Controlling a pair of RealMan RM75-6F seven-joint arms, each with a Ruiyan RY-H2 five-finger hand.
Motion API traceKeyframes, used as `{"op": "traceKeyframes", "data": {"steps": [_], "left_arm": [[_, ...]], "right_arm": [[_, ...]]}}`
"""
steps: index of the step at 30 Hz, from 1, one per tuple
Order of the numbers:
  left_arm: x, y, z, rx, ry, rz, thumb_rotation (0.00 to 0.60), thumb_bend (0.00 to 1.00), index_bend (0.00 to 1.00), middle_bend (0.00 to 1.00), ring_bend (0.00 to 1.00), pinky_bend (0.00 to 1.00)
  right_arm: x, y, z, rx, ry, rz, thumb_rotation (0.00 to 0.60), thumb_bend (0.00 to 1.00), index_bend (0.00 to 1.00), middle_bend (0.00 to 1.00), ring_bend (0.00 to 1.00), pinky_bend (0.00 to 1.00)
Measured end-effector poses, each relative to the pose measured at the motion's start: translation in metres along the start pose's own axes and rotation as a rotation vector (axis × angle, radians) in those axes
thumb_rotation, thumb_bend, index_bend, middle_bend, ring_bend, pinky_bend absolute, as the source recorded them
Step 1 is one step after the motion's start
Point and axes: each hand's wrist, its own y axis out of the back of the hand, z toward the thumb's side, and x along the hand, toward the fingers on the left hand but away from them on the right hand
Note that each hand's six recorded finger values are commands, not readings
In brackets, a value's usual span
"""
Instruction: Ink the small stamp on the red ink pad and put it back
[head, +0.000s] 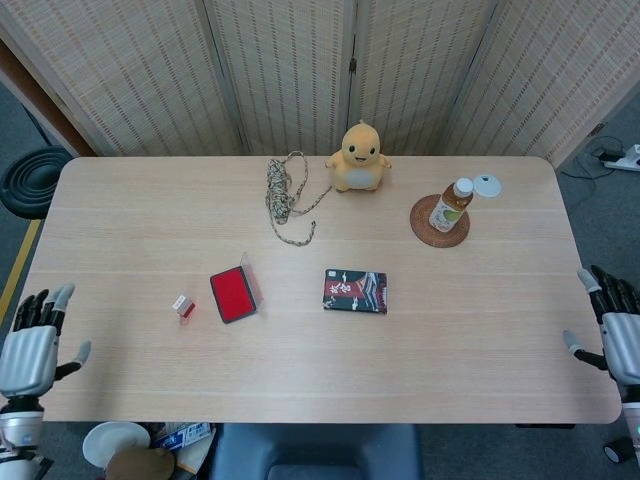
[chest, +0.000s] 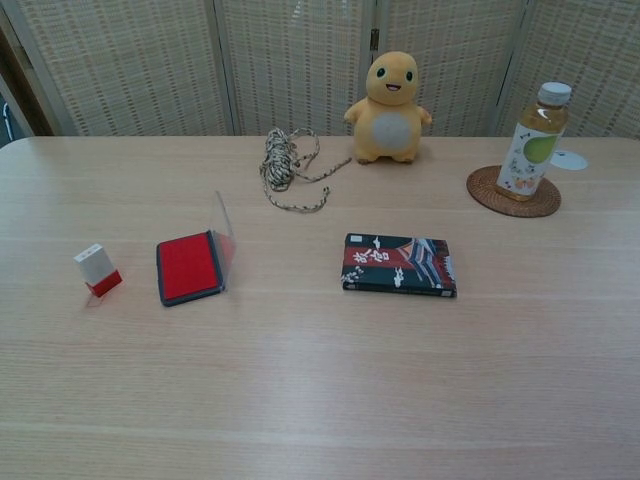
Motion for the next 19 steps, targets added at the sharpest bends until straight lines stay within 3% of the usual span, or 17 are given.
{"op": "traceKeyframes", "data": {"steps": [7, 19], "left_arm": [[-0.011, 0.017, -0.016, -0.014, -0.011, 0.055, 0.600, 0.31, 0.00, 0.00, 0.00, 0.00], [-0.012, 0.015, -0.017, 0.020, -0.004, 0.039, 0.600, 0.31, 0.00, 0.00, 0.00, 0.00]], "right_arm": [[-0.001, -0.001, 0.001, 0.032, -0.043, -0.035, 0.600, 0.30, 0.00, 0.00, 0.00, 0.00], [0.008, 0.004, 0.008, 0.023, -0.018, -0.056, 0.600, 0.30, 0.00, 0.00, 0.00, 0.00]]}}
